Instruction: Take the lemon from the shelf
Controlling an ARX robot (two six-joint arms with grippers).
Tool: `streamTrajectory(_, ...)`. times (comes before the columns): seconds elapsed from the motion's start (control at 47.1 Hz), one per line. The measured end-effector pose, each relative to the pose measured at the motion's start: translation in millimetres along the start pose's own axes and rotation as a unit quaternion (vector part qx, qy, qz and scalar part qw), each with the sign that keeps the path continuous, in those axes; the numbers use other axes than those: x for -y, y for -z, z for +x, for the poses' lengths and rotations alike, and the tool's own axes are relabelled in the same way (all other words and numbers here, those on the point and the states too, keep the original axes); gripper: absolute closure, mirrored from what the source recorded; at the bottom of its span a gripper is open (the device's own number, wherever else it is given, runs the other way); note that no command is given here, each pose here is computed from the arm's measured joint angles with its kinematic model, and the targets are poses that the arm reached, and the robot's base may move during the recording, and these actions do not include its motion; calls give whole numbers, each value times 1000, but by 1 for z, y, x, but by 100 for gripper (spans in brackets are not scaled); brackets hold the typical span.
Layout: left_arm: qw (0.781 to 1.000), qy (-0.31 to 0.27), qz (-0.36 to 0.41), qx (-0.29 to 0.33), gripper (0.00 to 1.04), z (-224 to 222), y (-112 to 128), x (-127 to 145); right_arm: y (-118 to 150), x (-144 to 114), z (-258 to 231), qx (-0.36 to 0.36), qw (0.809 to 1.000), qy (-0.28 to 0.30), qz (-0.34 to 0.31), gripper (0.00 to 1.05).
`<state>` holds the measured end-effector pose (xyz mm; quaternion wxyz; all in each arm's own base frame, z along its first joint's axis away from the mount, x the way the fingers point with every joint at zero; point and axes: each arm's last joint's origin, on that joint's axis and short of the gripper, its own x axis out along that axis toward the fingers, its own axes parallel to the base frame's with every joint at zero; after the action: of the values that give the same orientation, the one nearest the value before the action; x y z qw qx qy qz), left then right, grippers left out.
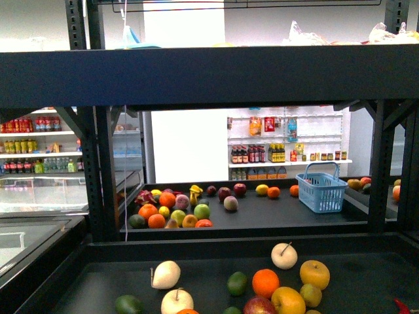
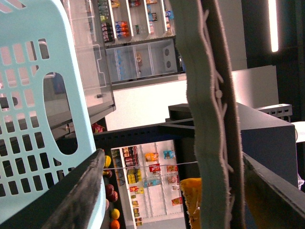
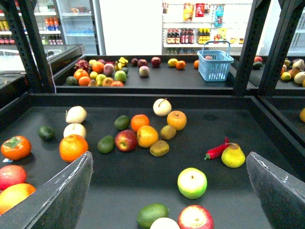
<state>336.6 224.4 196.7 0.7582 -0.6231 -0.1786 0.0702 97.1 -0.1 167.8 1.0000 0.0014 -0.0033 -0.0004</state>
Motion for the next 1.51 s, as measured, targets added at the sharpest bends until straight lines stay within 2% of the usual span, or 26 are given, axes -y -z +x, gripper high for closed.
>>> streamTrajectory(0.064,1000,2,3,0,6,-1,-1,5,0,0,0,0,1000,0,0,8)
streamTrajectory(0.255,1000,2,14,-9,8,-8,-6,24,0,0,0,0,1000,0,0,8)
streamTrajectory(0.573,997,-53,38,-43,8,-24,-11,36,0,0,0,0,1000,0,0,8)
streamTrajectory(0.891,976,-110,160,-103,8,-48,-8,76,0,0,0,0,1000,0,0,8)
streamTrajectory(0.997,950,-127,260,-121,8,-64,-6,98,0,0,0,0,1000,0,0,8)
streamTrajectory(1.082,929,-113,325,-136,8,-75,-3,115,0,0,0,0,1000,0,0,8)
streamTrajectory(1.231,878,-79,440,-169,8,-94,10,145,0,0,0,0,1000,0,0,8)
streamTrajectory(1.379,810,-16,561,-171,8,-123,47,175,0,0,0,0,1000,0,0,8)
streamTrajectory(1.464,786,7,597,-161,8,-140,71,180,0,0,0,0,1000,0,0,8)
streamTrajectory(1.507,783,16,601,-160,8,-148,84,178,0,0,0,0,1000,0,0,8)
